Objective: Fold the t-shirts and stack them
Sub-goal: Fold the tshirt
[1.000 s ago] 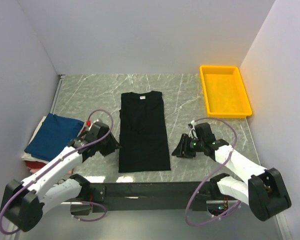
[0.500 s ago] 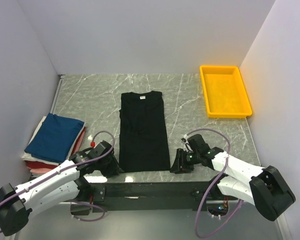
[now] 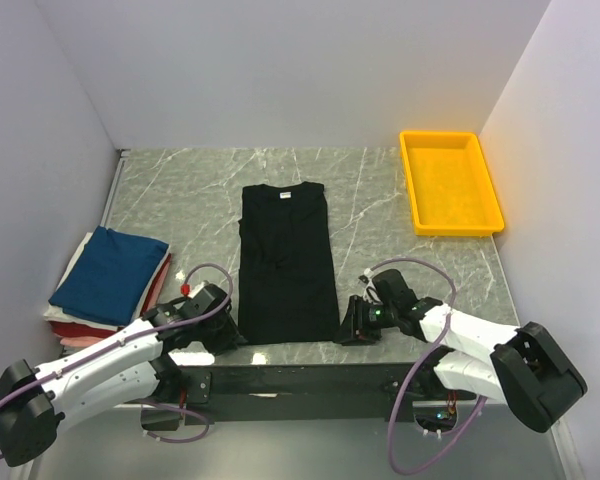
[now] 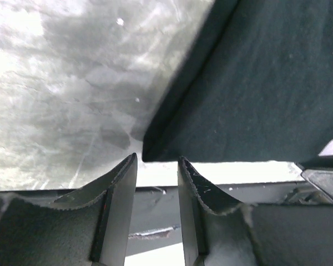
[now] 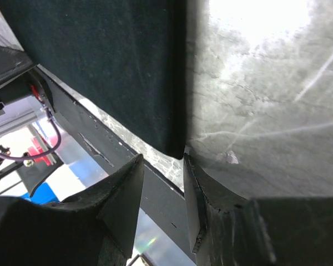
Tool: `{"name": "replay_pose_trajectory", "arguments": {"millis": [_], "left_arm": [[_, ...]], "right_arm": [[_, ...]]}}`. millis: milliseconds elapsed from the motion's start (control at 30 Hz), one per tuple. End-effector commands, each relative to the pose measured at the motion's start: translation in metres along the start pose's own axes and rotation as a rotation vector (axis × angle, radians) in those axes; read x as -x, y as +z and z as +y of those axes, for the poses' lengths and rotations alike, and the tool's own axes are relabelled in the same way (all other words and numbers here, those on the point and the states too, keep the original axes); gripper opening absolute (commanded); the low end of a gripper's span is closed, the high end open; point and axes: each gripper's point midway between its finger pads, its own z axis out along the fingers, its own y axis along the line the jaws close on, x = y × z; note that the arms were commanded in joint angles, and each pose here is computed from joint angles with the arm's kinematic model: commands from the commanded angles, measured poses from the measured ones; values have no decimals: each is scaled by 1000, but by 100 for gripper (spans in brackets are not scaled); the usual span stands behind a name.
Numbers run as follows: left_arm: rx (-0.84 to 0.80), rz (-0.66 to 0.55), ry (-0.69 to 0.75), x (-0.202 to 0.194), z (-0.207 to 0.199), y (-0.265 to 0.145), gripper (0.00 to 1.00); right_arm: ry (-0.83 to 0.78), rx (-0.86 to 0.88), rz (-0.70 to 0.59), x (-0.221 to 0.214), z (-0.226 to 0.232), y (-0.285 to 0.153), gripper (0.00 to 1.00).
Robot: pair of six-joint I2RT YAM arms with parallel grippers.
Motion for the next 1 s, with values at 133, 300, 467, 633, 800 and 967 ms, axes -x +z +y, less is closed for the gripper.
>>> {"name": "replay_pose_trajectory", "arguments": {"millis": [133, 300, 467, 633, 800, 967], "left_arm": [[4, -69, -3, 11, 2, 9, 40], [-5, -83, 1, 13, 2, 14, 37], [-40, -73, 4, 11, -4, 18, 20], [-78, -58, 34, 8, -13, 16, 1], [-100, -39, 66, 1, -15, 4, 1], [-148, -2, 127, -11, -20, -15, 1]], "right_arm": [[9, -36, -23, 1, -12, 8, 41], [15, -29, -36, 4, -12, 10, 35], [34, -38, -45, 4, -15, 11, 27], [16, -18, -83, 11, -10, 9, 12], [-33, 10, -72, 4, -4, 0, 0], [-105, 36, -63, -12, 0, -16, 0]]}}
